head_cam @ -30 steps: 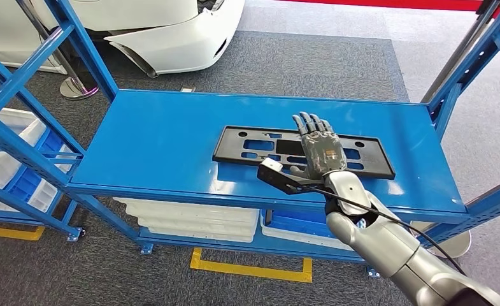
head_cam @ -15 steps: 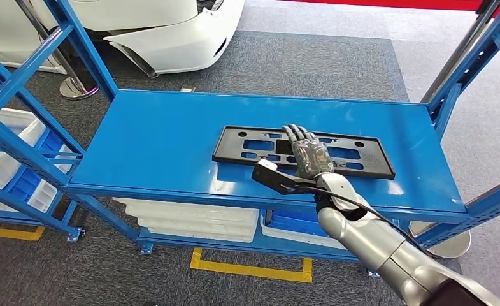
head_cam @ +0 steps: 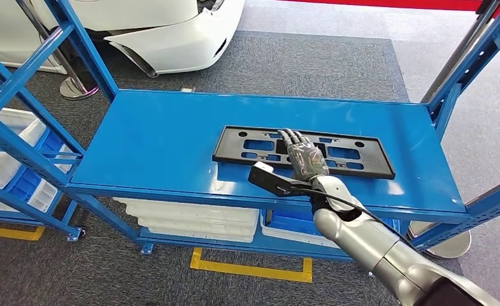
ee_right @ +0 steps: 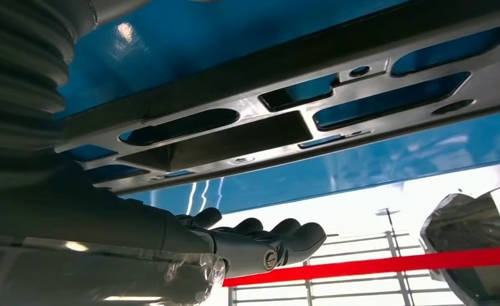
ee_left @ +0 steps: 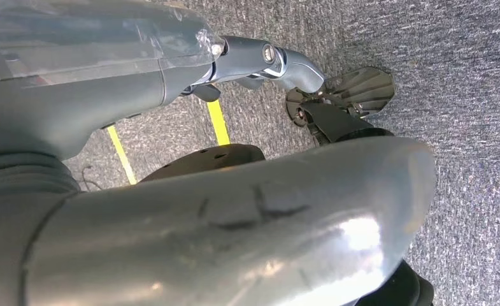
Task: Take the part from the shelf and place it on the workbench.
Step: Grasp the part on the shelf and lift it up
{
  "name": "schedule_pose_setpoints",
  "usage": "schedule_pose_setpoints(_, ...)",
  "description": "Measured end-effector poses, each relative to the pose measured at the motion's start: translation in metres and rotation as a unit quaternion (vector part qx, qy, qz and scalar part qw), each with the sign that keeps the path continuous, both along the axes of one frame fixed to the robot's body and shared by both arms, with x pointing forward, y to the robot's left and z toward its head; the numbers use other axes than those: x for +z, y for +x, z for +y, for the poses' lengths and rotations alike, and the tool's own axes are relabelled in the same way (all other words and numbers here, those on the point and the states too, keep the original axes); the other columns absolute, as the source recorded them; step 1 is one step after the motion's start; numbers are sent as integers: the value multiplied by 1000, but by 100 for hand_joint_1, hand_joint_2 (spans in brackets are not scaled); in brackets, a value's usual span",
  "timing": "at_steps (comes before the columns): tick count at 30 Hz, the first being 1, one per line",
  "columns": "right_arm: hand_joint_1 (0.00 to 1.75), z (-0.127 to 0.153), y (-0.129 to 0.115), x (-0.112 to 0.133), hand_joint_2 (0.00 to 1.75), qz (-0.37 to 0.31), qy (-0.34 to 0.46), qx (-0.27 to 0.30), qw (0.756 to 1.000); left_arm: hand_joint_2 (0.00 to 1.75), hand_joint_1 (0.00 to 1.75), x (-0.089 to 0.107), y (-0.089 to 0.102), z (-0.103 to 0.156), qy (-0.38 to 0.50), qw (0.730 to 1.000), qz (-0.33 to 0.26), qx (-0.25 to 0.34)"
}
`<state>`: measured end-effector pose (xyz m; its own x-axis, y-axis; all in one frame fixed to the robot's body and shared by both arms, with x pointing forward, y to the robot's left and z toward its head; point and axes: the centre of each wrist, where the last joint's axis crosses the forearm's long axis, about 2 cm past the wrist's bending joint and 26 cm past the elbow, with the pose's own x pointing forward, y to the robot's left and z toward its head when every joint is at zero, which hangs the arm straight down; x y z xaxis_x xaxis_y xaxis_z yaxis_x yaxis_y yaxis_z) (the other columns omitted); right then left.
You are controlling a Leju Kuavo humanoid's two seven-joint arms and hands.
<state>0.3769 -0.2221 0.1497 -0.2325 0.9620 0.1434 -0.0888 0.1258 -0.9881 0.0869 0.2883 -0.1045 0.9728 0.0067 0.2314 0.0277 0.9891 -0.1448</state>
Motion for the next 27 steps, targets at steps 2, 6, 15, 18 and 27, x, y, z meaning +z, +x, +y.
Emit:
schedule_pose_setpoints(2, 0, 3, 0, 0, 175, 0, 3, 4, 1000, 0, 0, 0, 0, 0, 0, 1000, 0, 0)
schedule_pose_setpoints(6, 0, 8, 5, 3, 175, -8, -5, 4, 1000, 0, 0, 0, 1, 0, 0, 1000, -2, 2)
schedule_pose_setpoints(15, 0, -3, 21, 1, 175, -4, -29, -16, 999, 0, 0, 0, 2, 0, 2, 1000, -4, 6)
schedule_pose_setpoints(18, 0, -10, 25, -2, 175, -1, -41, -27, 999, 0, 0, 1, 4, 0, 3, 1000, -5, 6)
schedule_pose_setpoints(27, 44, -31, 35, -9, 175, 35, -49, -62, 996, 0, 0, 1, 6, 0, 5, 1000, -5, 3)
